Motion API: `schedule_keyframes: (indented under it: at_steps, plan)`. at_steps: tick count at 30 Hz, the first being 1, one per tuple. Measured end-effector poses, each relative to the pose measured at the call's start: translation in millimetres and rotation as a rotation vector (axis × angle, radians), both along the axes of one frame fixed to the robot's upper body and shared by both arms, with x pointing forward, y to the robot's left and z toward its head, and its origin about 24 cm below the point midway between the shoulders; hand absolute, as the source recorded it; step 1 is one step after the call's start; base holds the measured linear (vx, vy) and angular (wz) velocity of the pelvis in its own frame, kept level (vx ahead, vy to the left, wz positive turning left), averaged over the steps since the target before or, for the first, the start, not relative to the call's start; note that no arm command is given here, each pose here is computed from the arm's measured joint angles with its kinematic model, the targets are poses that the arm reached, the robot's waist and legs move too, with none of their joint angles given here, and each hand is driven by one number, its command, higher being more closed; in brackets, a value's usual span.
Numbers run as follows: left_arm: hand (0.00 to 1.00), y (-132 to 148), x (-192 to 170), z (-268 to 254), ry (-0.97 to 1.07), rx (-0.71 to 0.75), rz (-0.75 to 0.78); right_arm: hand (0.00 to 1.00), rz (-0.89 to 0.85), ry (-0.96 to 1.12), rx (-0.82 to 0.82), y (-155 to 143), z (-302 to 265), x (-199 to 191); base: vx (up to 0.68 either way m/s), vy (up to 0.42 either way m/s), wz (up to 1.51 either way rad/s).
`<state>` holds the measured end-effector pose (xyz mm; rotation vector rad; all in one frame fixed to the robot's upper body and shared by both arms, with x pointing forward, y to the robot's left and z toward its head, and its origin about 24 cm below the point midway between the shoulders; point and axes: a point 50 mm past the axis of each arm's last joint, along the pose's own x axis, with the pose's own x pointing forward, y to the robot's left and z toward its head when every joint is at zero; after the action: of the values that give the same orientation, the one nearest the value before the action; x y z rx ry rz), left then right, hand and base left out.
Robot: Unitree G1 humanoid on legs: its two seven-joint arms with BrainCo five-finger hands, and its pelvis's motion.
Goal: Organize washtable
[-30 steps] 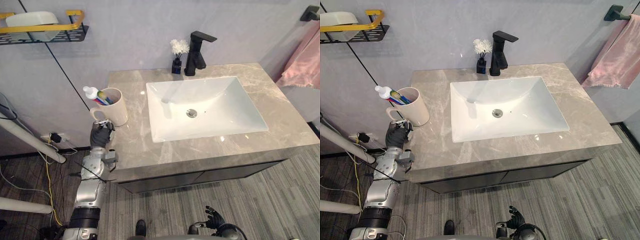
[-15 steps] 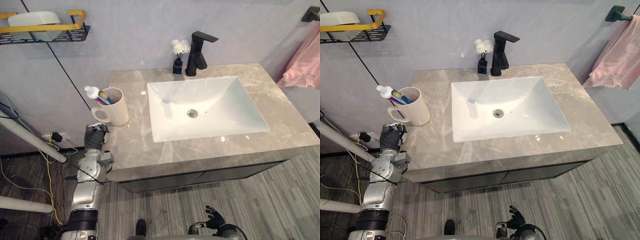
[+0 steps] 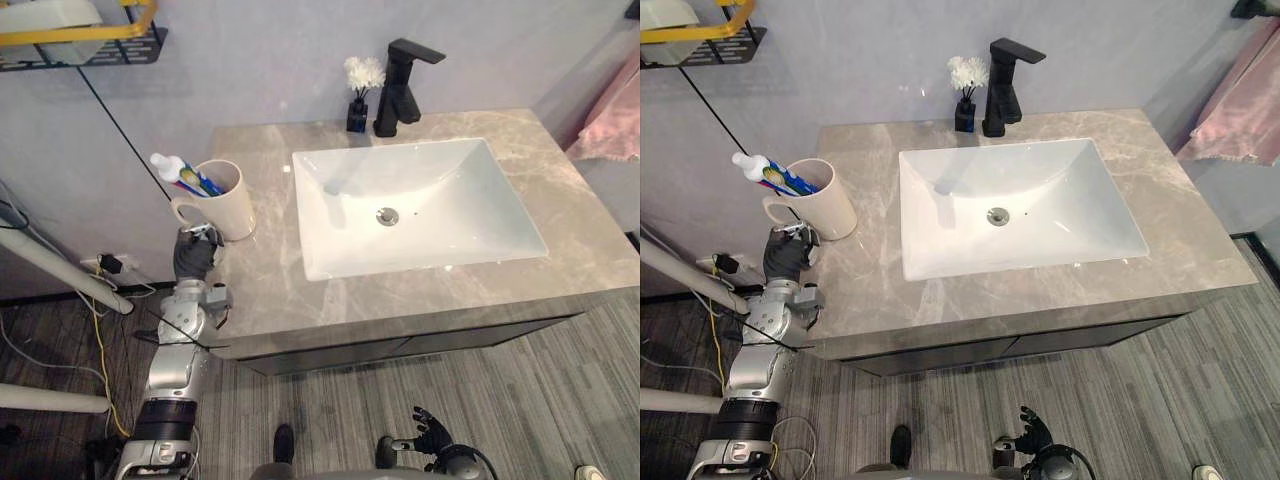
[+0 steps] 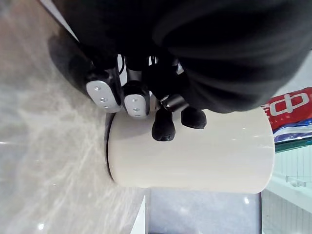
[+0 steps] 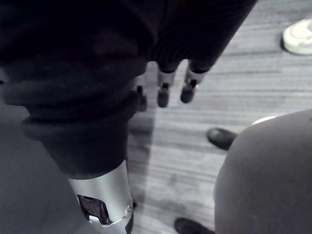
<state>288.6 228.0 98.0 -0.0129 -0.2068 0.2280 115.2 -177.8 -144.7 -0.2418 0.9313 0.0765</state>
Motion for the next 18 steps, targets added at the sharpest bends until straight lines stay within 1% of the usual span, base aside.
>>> schedule_keyframes:
  at_steps: [9, 12, 18]
  plan:
    - [1.0, -2.6, 26.2, 49.7, -0.147, 0.054, -0.013, 0.0, -0.008, -0.046, -0.011, -4.4, 6.0, 9.0, 0.0, 0.002, 0.01]
    - [1.0, -6.9, 30.3, 57.1, -0.164, 0.08, -0.032, 0.0, -0.006, -0.052, -0.011, -4.1, 6.6, 10.8, 0.0, 0.008, 0.06]
    - [1.0, -11.6, 35.5, 72.0, -0.214, 0.08, -0.035, 0.0, 0.006, -0.057, -0.008, -1.4, 7.0, 12.0, 0.0, 0.007, 0.01]
